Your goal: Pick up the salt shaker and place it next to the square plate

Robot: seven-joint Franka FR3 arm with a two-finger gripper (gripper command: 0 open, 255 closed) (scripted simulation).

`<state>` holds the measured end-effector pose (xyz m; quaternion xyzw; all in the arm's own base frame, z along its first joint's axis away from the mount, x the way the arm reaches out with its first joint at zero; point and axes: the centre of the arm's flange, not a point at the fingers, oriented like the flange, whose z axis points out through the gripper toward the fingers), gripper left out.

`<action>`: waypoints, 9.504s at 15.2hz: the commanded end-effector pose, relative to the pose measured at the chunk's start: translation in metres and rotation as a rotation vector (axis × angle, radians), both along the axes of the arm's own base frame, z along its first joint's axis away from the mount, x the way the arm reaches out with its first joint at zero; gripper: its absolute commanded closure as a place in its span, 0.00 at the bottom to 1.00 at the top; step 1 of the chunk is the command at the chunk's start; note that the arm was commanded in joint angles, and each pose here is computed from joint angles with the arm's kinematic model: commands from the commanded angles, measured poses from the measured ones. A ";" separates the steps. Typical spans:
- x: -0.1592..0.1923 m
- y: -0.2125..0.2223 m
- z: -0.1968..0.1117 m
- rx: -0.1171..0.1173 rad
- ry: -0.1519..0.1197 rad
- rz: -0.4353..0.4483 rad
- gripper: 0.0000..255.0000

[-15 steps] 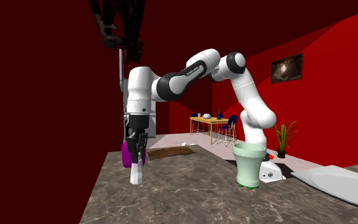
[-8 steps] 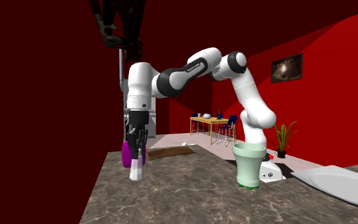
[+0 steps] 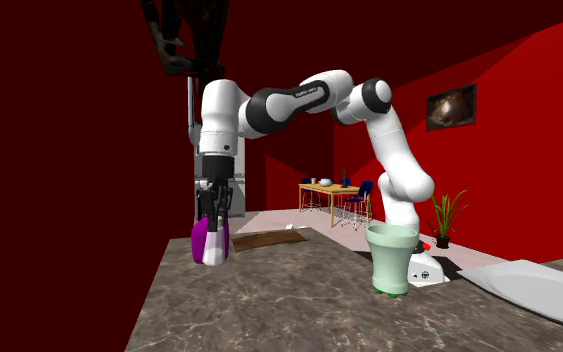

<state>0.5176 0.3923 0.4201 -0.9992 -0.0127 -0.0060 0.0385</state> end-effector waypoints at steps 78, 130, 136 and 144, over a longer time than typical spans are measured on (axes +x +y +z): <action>-0.712 -0.139 0.124 0.000 0.000 0.000 1.00; -1.008 -0.196 -0.028 0.000 0.000 0.000 1.00; -1.008 -0.196 -0.046 0.000 0.000 0.000 1.00; -1.004 -0.199 -0.040 -0.001 0.000 0.000 0.00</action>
